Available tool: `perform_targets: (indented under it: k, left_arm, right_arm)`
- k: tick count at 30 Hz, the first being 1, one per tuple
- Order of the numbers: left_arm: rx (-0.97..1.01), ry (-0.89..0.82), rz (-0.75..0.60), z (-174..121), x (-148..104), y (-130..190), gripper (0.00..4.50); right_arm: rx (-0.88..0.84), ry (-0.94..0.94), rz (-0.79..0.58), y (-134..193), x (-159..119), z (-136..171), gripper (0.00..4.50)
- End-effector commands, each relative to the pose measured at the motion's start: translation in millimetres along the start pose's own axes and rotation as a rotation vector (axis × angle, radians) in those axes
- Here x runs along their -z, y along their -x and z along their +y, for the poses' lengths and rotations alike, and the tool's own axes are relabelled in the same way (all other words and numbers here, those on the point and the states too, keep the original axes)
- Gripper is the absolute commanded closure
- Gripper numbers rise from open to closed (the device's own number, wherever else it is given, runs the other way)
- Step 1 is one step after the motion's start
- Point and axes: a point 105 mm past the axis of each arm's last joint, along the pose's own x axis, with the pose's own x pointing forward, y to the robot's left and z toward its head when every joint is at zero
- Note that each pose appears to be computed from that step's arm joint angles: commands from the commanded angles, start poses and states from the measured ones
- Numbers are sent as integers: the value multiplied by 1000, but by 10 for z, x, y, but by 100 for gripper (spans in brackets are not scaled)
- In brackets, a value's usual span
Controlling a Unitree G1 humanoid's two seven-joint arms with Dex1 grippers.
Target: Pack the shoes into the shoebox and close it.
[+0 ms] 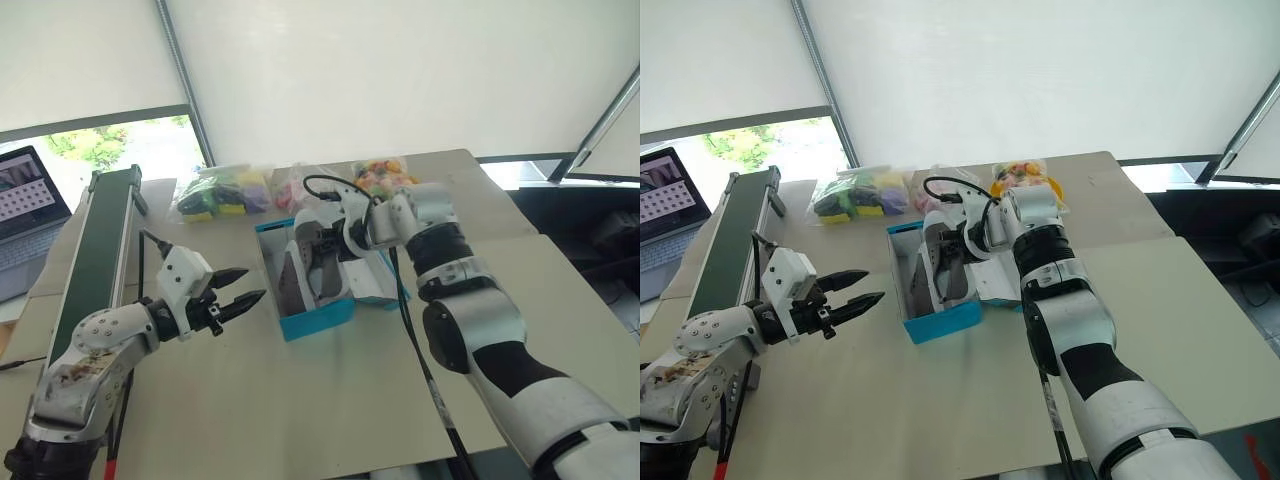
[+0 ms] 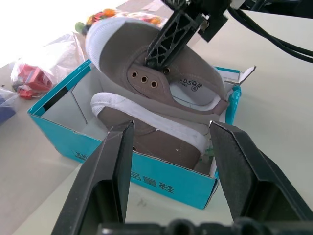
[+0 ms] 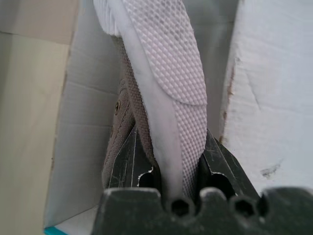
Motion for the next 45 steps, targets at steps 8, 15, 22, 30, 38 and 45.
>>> perform_targets:
  k: [8, 15, 22, 30, 38, 45]
  left_arm:
    - [-16, -25, -41, -77, -111, 47, 189]
    - [-21, -14, -41, -109, -90, 40, 189]
    - [-28, -11, -37, -102, -86, 43, 185]
    - [-20, -20, -45, -49, -124, -23, 185]
    - [10, -33, -44, 46, -148, -110, 185]
    - [66, -38, -41, 95, -157, -207, 185]
  right_arm:
    - [74, 102, 57, -282, 248, -93, 390]
    - [20, 240, 96, -487, 338, 166, 390]
    - [11, 190, -45, -356, -22, 198, 292]
    - [-76, 95, -258, 348, -712, 170, 116]
    - [-266, 81, -436, 1145, -627, 150, 116]
    - [-346, 74, -434, 1428, 353, -169, 346]
